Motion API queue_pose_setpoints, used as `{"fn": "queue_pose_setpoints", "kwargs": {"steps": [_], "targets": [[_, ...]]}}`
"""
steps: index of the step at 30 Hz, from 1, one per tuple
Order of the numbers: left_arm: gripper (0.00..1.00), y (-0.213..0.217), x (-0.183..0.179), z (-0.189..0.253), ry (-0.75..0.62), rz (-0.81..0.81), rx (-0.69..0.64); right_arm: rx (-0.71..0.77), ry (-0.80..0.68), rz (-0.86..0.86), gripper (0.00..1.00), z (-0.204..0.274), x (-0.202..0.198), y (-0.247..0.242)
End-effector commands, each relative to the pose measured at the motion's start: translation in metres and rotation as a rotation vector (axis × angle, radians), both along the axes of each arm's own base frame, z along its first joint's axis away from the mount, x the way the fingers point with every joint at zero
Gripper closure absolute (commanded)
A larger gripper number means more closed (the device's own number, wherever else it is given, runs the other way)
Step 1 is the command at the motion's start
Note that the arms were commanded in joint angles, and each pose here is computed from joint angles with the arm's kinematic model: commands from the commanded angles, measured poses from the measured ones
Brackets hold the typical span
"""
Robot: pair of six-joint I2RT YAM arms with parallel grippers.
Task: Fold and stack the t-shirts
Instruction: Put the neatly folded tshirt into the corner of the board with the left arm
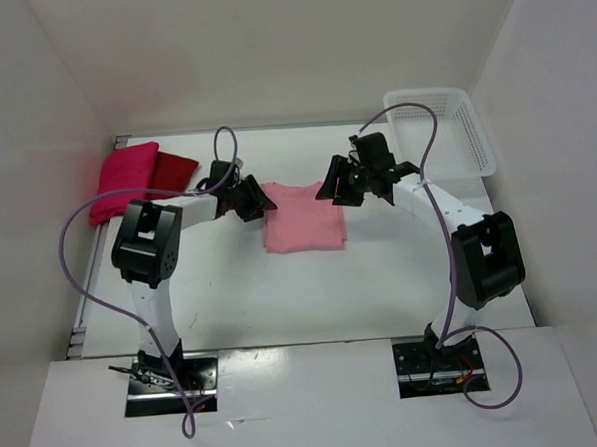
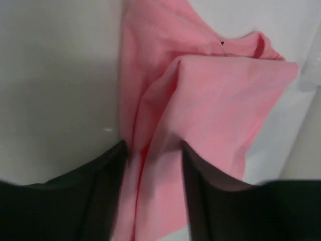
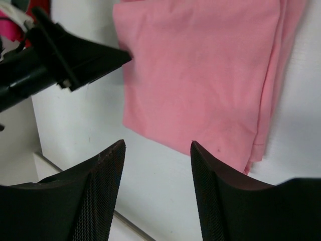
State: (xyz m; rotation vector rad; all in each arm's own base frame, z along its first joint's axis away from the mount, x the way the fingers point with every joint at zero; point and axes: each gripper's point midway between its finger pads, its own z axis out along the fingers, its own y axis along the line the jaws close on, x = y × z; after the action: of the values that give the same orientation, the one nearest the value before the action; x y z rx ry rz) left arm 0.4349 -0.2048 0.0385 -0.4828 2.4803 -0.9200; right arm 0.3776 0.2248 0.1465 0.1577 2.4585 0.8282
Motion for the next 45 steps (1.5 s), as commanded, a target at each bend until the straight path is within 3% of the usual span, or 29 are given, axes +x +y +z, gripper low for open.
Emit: {"fn": "queue_pose_setpoints", "kwargs": {"steps": [1,5,9,11,14,15,20,23,25,28,29,31,33,36,38,41,44,45], "targets": [[0.49,-0.031,0.008,-0.028,-0.023,-0.086,0.022,0.049,-0.044,0.006,0.39,0.018,-0.003,0.003],[0.77,-0.067,0.023,-0.025,-0.032,-0.127,0.028,0.079,-0.067,0.015,0.39,0.034,-0.007,0.005],[0.9,-0.081,0.05,0.016,-0.107,-0.117,0.012,0.101,-0.083,0.002,0.39,0.044,-0.015,0.003],[0.94,-0.078,0.075,0.062,-0.197,-0.099,0.011,0.124,-0.096,-0.011,0.39,0.055,-0.022,0.001],[0.97,-0.046,0.106,0.113,-0.28,-0.027,-0.005,0.148,-0.114,-0.053,0.39,0.064,-0.028,-0.013],[0.98,-0.023,0.127,0.149,-0.347,0.022,-0.016,0.15,-0.102,-0.054,0.39,0.06,-0.033,-0.016],[0.98,0.08,0.153,0.229,-0.481,0.197,-0.015,0.14,-0.085,-0.07,0.39,0.052,-0.041,-0.034],[0.98,0.153,0.144,0.241,-0.497,0.34,-0.049,0.16,-0.066,-0.04,0.39,0.048,-0.045,-0.029],[0.98,0.211,0.125,0.223,-0.46,0.485,-0.076,0.159,-0.048,-0.024,0.39,0.042,-0.048,-0.027],[0.41,0.28,0.093,0.2,-0.43,0.673,-0.119,0.167,-0.024,-0.008,0.39,0.036,-0.049,-0.024],[0.25,0.288,0.07,0.157,-0.3,0.749,-0.174,0.165,-0.038,-0.001,0.39,0.039,-0.047,-0.024],[0.0,0.316,0.039,0.148,-0.281,0.861,-0.192,0.172,-0.035,0.008,0.38,0.04,-0.049,-0.023],[0.0,0.326,0.011,0.131,-0.222,0.97,-0.174,0.164,-0.028,0.013,0.36,0.036,-0.048,-0.023],[0.0,0.32,-0.037,0.139,-0.255,1.054,-0.127,0.172,-0.009,0.027,0.34,0.031,-0.053,-0.021],[0.0,0.317,-0.049,0.143,-0.235,1.069,-0.116,0.169,0.004,0.025,0.33,0.025,-0.056,-0.022],[0.0,0.303,-0.057,0.136,-0.192,0.966,-0.081,0.166,0.013,0.025,0.31,0.019,-0.06,-0.023],[0.0,0.264,-0.056,0.137,-0.221,0.733,-0.086,0.141,0.016,0.009,0.28,0.013,-0.06,-0.024],[0.0,0.253,-0.057,0.131,-0.229,0.629,-0.045,0.124,0.022,0.009,0.09,0.01,-0.063,-0.022]]}}
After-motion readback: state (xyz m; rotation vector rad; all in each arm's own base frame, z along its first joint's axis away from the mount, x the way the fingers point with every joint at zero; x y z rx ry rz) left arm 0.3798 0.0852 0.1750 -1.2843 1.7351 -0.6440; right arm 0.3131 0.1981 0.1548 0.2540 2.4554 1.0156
